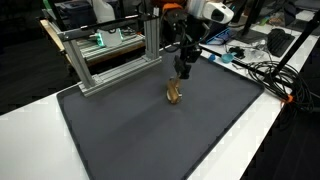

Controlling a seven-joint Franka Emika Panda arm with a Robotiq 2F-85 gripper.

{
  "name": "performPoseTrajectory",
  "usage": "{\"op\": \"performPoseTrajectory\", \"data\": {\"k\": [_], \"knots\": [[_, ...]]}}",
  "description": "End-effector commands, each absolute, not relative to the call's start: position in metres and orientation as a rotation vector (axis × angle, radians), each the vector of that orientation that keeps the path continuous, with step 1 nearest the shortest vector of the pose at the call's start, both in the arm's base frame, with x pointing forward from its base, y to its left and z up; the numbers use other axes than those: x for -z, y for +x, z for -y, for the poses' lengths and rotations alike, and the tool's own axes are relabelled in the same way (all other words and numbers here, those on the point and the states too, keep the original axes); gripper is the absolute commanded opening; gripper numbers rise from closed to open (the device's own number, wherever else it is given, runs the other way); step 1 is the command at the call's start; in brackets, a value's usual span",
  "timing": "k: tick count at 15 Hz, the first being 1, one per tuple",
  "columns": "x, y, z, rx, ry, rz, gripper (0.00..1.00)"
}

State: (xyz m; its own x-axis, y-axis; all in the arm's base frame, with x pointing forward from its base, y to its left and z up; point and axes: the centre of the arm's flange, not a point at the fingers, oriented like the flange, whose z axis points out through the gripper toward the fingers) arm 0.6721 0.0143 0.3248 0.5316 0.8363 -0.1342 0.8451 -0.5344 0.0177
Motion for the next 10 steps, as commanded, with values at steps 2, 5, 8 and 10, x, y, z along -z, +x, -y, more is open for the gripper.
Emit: {"op": "performPoseTrajectory", "data": {"k": [2,5,8,10], "knots": [[-0.283,0.665,-0.013,0.247,2.722,-1.333,0.21],[-0.286,0.666,-0.006,0.271,2.723,-1.244,0.21],[-0.289,0.665,-0.001,0.314,2.734,-1.17,0.21],[-0.293,0.665,0.001,0.328,2.741,-1.132,0.21]]}}
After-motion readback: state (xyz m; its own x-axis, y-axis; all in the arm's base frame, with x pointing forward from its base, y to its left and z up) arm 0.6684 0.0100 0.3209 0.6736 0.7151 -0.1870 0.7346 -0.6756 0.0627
